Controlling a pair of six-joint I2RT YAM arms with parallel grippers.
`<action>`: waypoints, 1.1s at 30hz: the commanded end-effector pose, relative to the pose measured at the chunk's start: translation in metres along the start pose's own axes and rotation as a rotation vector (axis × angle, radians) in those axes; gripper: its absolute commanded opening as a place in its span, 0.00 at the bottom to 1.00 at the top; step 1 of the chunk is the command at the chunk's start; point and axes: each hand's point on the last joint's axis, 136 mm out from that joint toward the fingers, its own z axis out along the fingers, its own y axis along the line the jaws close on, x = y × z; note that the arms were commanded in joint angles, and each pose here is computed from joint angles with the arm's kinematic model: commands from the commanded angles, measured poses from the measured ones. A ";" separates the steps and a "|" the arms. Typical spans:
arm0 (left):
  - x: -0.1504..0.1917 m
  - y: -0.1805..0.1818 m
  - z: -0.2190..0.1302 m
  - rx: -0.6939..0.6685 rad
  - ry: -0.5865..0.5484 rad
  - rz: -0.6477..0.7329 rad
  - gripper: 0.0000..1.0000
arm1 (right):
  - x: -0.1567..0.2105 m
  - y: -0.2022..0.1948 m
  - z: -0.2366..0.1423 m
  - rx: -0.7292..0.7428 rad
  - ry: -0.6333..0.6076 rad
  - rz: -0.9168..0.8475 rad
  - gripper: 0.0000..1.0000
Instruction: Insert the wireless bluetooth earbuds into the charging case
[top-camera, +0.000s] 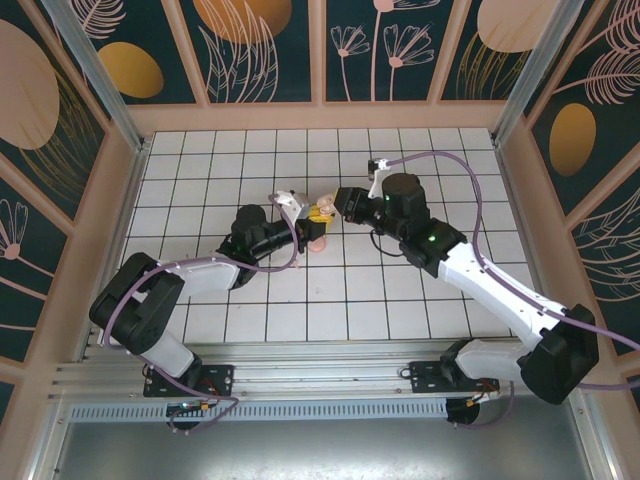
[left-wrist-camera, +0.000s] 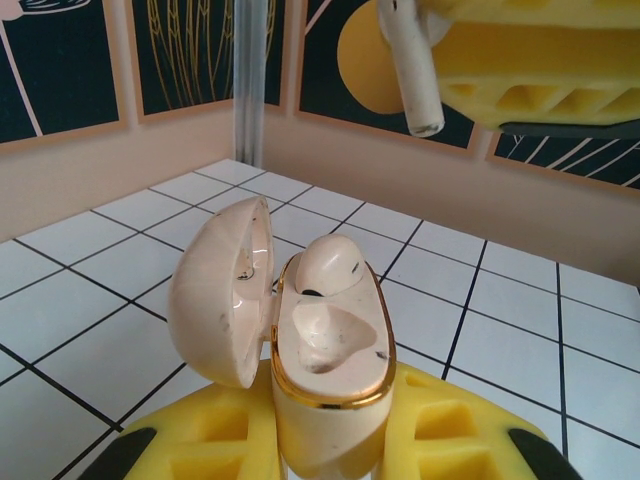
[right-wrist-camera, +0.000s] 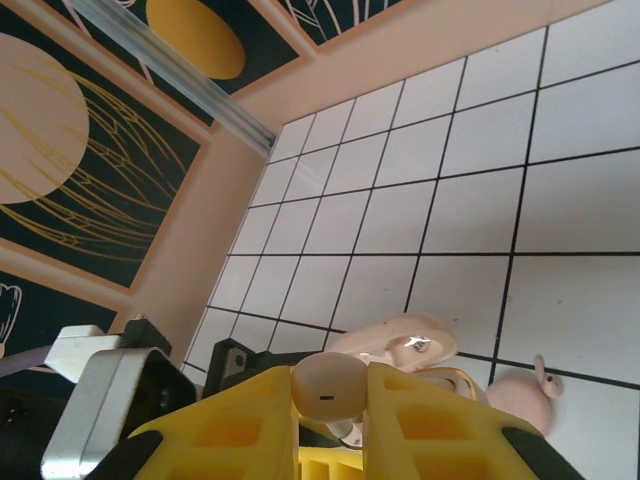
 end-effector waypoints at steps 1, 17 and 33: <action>-0.019 -0.001 0.005 0.006 -0.052 0.012 0.01 | -0.009 0.006 0.007 -0.007 -0.051 -0.027 0.21; -0.035 0.001 0.005 -0.010 -0.102 -0.005 0.01 | 0.009 -0.008 0.018 0.048 -0.028 -0.006 0.20; -0.050 0.002 0.001 -0.022 -0.151 -0.007 0.01 | 0.013 -0.004 0.016 0.045 -0.080 0.032 0.21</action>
